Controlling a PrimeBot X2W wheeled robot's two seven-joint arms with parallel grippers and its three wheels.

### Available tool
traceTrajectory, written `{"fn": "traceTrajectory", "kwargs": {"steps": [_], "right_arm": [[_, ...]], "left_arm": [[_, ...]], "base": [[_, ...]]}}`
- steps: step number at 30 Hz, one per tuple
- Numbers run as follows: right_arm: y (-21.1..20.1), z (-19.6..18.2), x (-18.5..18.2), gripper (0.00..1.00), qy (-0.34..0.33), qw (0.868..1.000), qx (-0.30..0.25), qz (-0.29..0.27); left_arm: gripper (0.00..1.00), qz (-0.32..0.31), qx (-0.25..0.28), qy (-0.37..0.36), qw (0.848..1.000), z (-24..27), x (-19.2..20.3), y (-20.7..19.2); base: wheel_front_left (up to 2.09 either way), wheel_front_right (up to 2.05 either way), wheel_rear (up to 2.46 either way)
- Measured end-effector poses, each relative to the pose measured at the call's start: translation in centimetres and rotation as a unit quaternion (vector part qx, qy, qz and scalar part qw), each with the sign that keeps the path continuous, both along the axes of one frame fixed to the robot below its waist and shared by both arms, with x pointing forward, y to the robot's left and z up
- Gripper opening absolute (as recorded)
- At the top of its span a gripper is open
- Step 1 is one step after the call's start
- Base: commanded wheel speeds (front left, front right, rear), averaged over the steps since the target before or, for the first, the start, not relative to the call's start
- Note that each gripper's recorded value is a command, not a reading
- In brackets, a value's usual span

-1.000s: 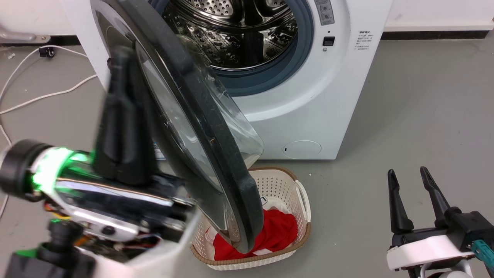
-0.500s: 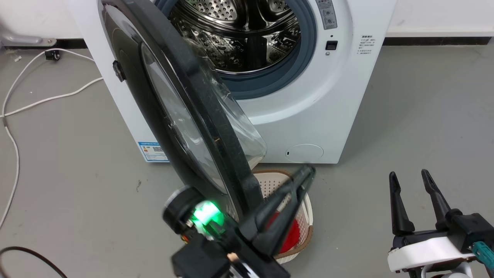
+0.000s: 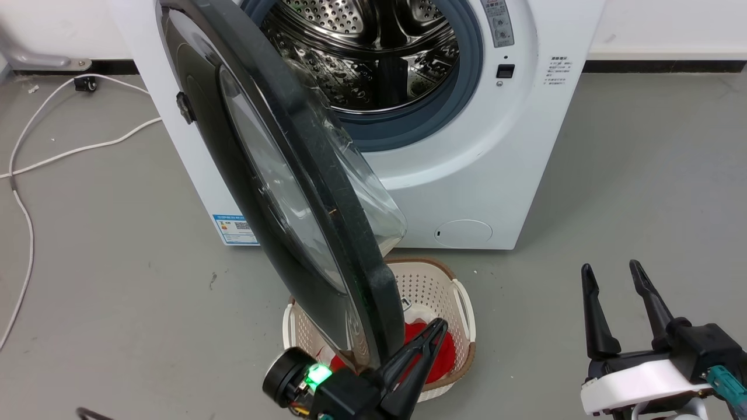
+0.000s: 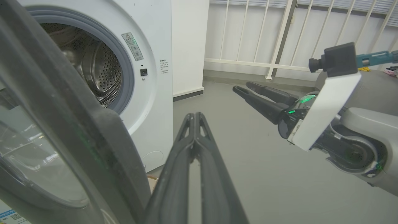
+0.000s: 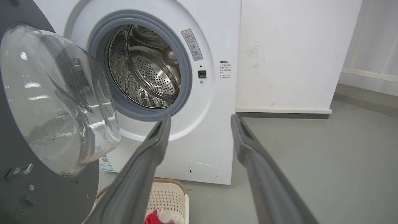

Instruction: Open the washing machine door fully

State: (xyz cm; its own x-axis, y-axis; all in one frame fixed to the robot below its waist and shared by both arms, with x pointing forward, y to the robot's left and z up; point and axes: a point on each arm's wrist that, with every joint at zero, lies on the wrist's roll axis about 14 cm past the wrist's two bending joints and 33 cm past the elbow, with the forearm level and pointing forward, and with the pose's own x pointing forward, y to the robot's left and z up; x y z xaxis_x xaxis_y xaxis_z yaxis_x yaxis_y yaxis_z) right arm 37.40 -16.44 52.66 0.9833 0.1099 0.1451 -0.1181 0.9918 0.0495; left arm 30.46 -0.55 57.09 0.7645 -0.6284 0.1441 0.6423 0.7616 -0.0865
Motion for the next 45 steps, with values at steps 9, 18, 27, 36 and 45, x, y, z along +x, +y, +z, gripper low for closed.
{"fn": "traceTrajectory", "kwargs": {"steps": [9, 18, 27, 36, 45], "right_arm": [[-0.5, -0.5, -0.2, 1.0, 0.009, 1.0, 0.004, -0.008], [-0.9, -1.4, -0.3, 1.0, 0.023, 1.0, 0.009, -0.014], [-0.8, -1.7, -0.2, 1.0, 0.027, 0.999, 0.015, -0.013], [-0.3, -1.6, 0.0, 1.0, 0.025, 0.999, 0.018, -0.005], [1.5, -1.4, 0.8, 1.0, 0.026, 0.999, 0.02, 0.021]], "left_arm": [[0.0, 0.028, -0.013, -0.017, 0.999, -0.5, 3.2, -0.5], [0.0, 0.056, -0.02, -0.012, 0.998, -1.5, 5.9, -0.4], [0.0, 0.075, -0.025, -0.008, 0.997, -1.9, 6.2, 0.1], [0.0, 0.114, -0.023, -0.002, 0.993, -2.6, 5.1, 2.6], [0.0, 0.171, -0.019, 0.009, 0.985, -3.0, 3.5, 6.3]], "base": [[0.0, 0.0, 0.0], [0.0, 0.0, 0.0], [0.0, 0.0, 0.0], [0.0, 0.0, 0.0], [0.0, 0.0, 0.0]]}}
